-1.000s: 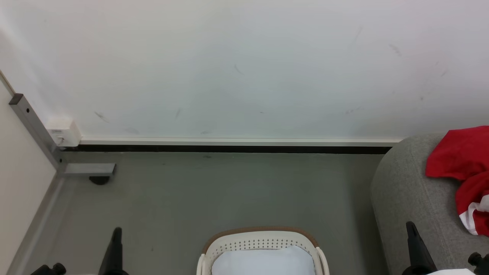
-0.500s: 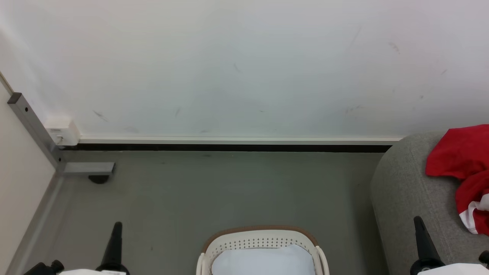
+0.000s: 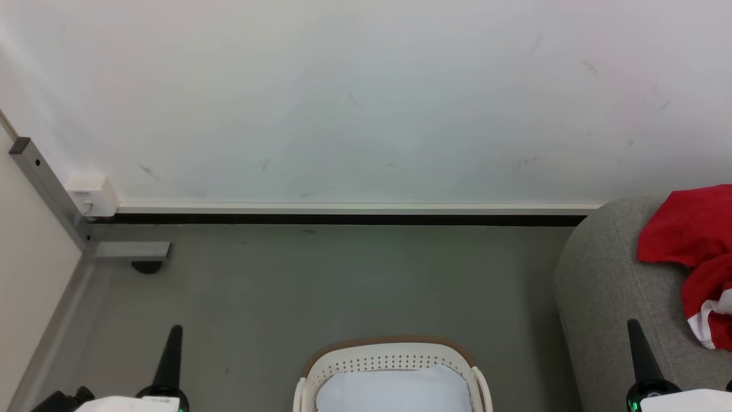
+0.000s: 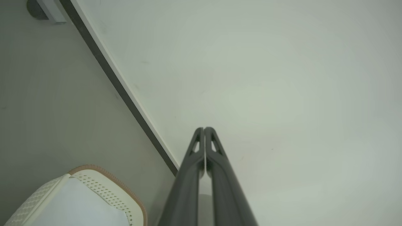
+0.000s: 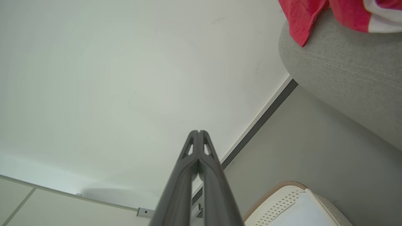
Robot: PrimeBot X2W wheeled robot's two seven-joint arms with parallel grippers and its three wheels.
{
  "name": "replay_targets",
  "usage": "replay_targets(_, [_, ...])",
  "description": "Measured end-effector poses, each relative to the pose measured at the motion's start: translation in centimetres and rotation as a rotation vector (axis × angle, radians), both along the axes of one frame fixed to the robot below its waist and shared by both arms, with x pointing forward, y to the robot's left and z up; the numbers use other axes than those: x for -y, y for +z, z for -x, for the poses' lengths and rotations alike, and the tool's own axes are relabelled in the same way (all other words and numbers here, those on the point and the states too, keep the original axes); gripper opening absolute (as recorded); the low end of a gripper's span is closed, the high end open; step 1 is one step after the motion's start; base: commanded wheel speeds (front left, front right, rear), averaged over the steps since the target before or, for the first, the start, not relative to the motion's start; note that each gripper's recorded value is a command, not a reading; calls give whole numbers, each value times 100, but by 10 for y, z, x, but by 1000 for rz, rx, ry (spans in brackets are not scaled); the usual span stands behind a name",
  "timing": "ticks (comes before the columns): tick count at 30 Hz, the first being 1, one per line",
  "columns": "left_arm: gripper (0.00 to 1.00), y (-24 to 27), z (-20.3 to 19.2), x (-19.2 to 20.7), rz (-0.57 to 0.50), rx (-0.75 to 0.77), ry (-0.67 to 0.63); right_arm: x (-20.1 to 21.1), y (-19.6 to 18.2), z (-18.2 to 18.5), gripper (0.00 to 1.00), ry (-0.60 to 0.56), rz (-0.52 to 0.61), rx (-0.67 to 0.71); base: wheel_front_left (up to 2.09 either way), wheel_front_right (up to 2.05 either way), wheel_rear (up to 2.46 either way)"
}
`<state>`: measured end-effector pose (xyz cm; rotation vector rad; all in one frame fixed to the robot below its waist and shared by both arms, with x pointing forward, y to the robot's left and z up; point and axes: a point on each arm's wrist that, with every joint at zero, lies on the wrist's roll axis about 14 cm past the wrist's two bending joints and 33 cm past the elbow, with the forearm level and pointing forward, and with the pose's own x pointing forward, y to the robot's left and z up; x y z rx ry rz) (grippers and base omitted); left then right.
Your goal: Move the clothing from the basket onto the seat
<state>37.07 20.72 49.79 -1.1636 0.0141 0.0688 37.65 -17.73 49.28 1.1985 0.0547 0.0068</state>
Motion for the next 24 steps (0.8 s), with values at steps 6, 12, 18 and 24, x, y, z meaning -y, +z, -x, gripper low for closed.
replay_targets(6, [0,2,-3,1,58,6,-2,3,3,-3,0,-8,-52,5,0,0,0])
replay_targets(12, [0,3,-5,2,113,10,-7,7,4,-4,0,-15,-95,6,0,0,0])
replay_targets(18, [0,4,-7,3,163,14,-11,10,5,-5,0,-20,-137,6,0,0,0])
replay_targets(24, [0,7,-10,4,203,22,-17,12,7,-7,0,-25,-185,8,0,0,0])
